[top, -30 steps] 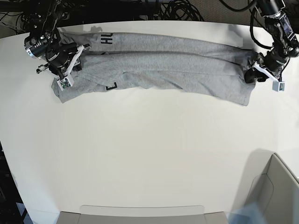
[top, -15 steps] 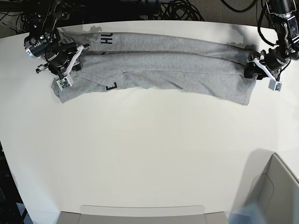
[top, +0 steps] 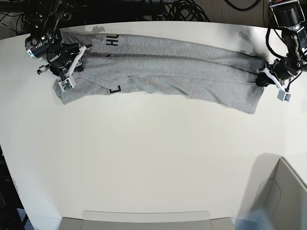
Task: Fold the T-shirt properly
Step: 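Move the left gripper inward and grasp the strip's end near the middle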
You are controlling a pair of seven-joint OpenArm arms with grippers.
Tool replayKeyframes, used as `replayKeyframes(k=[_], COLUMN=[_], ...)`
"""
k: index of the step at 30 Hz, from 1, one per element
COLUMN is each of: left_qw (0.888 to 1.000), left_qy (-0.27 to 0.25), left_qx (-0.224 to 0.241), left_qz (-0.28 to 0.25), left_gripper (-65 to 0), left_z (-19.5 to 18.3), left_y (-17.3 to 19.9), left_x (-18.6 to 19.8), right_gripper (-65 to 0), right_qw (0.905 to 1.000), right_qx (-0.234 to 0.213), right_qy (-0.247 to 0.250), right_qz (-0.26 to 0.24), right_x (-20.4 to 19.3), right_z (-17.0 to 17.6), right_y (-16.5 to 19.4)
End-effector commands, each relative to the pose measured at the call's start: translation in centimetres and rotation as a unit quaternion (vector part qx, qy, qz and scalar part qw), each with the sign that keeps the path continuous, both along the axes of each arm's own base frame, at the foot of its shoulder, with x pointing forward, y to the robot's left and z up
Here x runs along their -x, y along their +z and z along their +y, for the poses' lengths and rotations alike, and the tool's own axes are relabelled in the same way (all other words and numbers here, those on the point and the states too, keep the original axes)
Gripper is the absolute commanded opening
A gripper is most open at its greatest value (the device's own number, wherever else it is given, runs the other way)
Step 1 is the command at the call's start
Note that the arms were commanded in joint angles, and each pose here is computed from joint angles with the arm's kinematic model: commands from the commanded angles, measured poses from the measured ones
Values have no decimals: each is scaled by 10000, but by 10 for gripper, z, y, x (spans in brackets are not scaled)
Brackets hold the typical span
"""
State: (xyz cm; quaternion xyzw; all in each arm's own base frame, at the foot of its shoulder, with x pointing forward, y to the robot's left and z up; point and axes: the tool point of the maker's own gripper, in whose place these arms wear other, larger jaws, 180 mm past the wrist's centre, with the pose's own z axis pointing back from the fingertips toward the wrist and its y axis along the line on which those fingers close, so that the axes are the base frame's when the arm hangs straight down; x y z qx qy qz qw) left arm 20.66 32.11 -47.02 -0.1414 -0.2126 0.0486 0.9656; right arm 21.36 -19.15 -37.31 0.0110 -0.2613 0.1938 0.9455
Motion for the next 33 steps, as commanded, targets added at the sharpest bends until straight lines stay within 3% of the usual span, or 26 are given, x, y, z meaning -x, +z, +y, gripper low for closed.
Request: replayKeyframes(k=[1, 6, 9, 14, 19, 21, 24, 26, 33], left_qw=[9892, 9904, 9913, 9885, 9850, 9812, 9756, 9731, 9718], left_qy=[74, 514, 509, 169, 222, 232, 96, -86, -1001], left_qx=[-676, -836, -908, -1440, -1707, -1906, -2097, -2205, -1968], left_qz=[1295, 973, 810, 434, 142, -198, -644, -656, -828], left_gripper=[-650, -650, -650, -650, -650, -650, -650, -650, -650], left_z=[30, 67, 73, 77, 70, 69, 50, 37, -53], left_y=[-21, 12, 25, 69, 106, 127, 149, 149, 137], left_x=[49, 18, 2, -23, -29, -38, -47, -36, -22], right_gripper=[-480, -480, -480, -480, -480, -480, -480, -480, -480], right_qw=[9998, 9998, 9998, 9998, 9997, 9997, 9997, 9997, 9997], right_qx=[31, 23, 6, 6, 3, 1, 1, -3, -8], right_qy=[70, 79, 85, 85, 86, 93, 93, 94, 92], right_qz=[-172, -185, -186, -186, -208, -215, -222, -225, -232], right_x=[-6, -6, -6, -6, -7, -8, -9, -9, -10], right_z=[0, 1, 2, 2, 2, 2, 2, 3, 3], right_y=[8, 8, 8, 8, 9, 9, 10, 10, 10])
